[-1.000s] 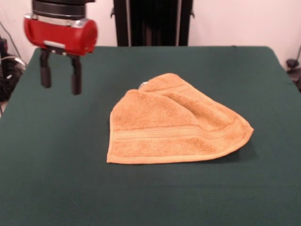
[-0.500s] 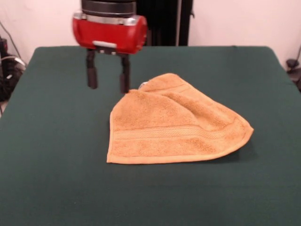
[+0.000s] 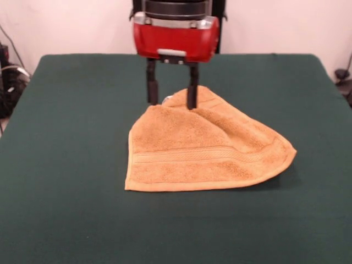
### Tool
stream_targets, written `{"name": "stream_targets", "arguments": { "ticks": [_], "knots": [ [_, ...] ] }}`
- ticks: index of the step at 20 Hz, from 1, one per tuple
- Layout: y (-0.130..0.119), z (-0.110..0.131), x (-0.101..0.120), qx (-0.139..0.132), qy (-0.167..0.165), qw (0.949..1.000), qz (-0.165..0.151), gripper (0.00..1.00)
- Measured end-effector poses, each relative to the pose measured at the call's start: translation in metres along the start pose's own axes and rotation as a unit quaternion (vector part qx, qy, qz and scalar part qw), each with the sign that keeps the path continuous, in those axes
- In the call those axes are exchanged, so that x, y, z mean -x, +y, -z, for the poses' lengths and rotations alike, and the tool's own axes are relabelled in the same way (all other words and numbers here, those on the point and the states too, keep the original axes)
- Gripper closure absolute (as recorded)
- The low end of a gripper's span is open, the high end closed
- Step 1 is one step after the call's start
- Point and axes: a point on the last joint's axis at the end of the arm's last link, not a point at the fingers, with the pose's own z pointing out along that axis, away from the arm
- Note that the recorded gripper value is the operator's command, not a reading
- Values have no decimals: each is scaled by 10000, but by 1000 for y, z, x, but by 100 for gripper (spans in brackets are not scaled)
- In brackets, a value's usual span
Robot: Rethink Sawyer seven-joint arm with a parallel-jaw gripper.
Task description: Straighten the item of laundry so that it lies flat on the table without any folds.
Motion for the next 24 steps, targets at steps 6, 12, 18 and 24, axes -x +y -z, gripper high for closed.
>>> {"name": "stream_targets", "arguments": {
  "ticks": [6, 12, 18, 24],
  "knots": [
    [22, -4, -18, -148, 74, 9996, 206, 0],
    [35, -20, -42, -311, 292, 9987, 269, 0],
    [46, -54, -75, -412, 578, 9974, 106, 0],
    [64, -96, -108, -530, 795, 9951, -250, 0]
  ]
}}
